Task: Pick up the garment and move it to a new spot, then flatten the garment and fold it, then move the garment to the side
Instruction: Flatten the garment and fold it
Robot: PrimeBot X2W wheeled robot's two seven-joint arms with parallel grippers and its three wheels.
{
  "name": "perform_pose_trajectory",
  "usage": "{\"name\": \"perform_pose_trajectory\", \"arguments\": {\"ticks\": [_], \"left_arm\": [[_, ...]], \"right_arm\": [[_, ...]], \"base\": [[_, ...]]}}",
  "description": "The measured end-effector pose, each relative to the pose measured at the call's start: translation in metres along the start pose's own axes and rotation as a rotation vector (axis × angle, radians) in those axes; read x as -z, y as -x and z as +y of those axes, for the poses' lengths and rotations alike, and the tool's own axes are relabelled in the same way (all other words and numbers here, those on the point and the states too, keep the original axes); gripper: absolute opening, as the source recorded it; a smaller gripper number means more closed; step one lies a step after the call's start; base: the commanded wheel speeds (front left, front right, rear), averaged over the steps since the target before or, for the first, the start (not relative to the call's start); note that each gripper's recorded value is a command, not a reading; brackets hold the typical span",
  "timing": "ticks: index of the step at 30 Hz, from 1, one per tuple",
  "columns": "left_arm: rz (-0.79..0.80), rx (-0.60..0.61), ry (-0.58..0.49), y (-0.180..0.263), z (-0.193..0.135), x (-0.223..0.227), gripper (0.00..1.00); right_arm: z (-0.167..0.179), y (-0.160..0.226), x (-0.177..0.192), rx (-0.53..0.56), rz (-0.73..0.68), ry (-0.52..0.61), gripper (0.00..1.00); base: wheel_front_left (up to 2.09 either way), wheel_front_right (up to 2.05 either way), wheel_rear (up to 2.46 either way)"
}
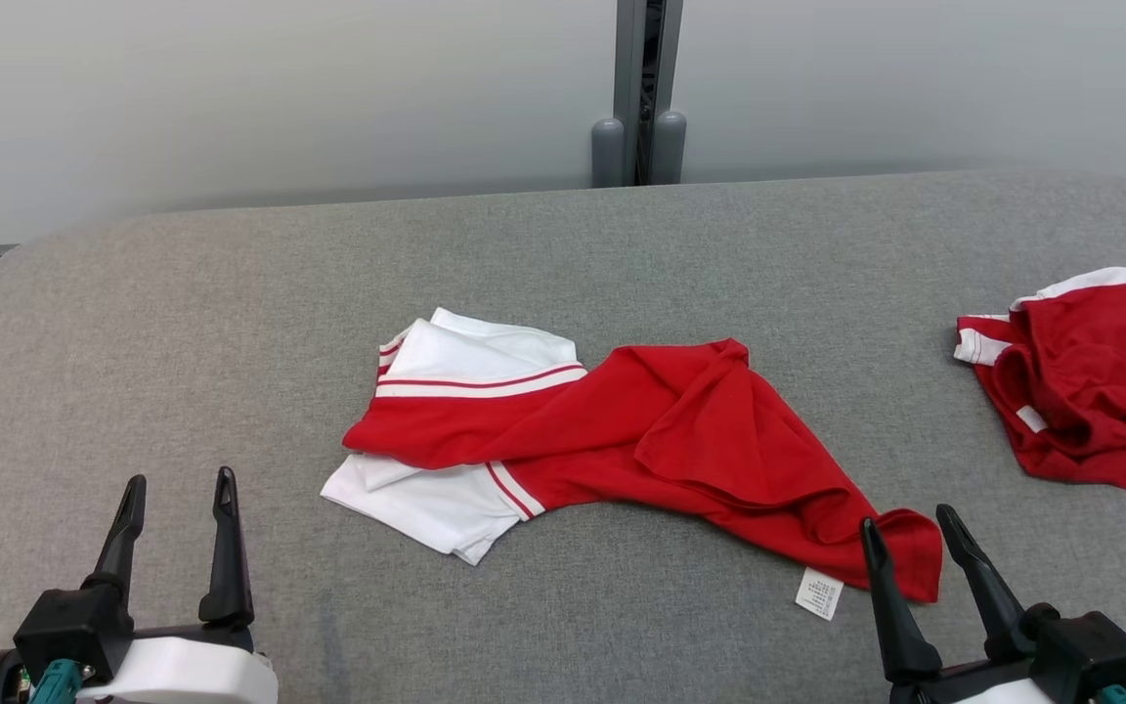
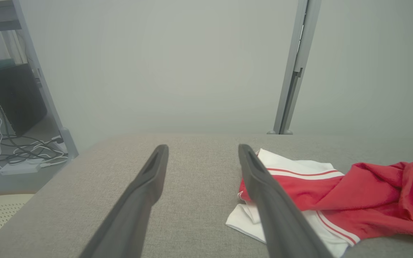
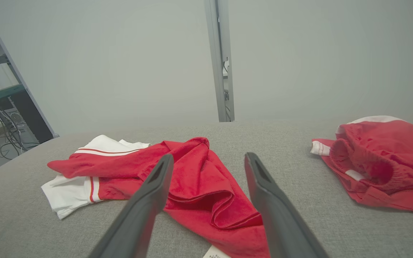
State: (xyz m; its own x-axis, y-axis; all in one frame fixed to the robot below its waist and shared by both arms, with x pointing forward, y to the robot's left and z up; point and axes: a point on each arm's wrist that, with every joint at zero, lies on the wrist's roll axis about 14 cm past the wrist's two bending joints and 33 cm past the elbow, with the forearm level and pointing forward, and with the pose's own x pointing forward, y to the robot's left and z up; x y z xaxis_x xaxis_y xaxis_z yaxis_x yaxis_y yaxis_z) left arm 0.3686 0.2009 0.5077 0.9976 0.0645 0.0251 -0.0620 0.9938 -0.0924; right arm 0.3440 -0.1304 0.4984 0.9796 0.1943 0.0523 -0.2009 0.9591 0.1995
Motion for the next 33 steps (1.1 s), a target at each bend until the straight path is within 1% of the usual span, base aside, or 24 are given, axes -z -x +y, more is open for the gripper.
{"name": "perform_pose_trajectory", "arguments": {"ticks": [8,12,15,20,23,24,28,33], "left_arm": [[0.018,0.007,-0.001,0.0,-0.002,0.003,1.0],[0.079,0.043,0.008,-0.001,-0.009,0.013,1.0],[0.145,0.096,0.029,-0.004,-0.022,0.024,1.0],[0.308,0.192,0.046,-0.008,-0.043,0.055,1.0],[0.392,0.229,0.082,-0.012,-0.052,0.073,1.0],[0.48,0.247,0.109,-0.015,-0.056,0.094,1.0],[0.563,0.24,0.137,-0.021,-0.053,0.117,1.0],[0.617,0.239,0.16,-0.03,-0.047,0.133,1.0]], "right_arm": [[0.001,-0.006,0.0,-0.005,-0.003,-0.005,1.0],[-0.002,-0.008,0.003,0.006,0.008,-0.014,1.0],[-0.012,-0.007,0.01,0.036,0.037,-0.023,1.0],[-0.028,0.0,0.032,0.089,0.122,-0.042,1.0],[-0.041,0.006,0.046,0.132,0.173,-0.048,1.0],[-0.051,0.011,0.059,0.164,0.224,-0.051,1.0],[-0.062,0.015,0.075,0.203,0.277,-0.061,1.0],[-0.07,0.015,0.09,0.231,0.321,-0.078,1.0]], "base": [[0.0,0.0,0.0],[0.0,0.0,0.0],[0.0,0.0,0.0],[0.0,0.0,0.0],[0.0,0.0,0.0],[0.0,0.0,0.0],[0.0,0.0,0.0],[0.0,0.0,0.0]]}}
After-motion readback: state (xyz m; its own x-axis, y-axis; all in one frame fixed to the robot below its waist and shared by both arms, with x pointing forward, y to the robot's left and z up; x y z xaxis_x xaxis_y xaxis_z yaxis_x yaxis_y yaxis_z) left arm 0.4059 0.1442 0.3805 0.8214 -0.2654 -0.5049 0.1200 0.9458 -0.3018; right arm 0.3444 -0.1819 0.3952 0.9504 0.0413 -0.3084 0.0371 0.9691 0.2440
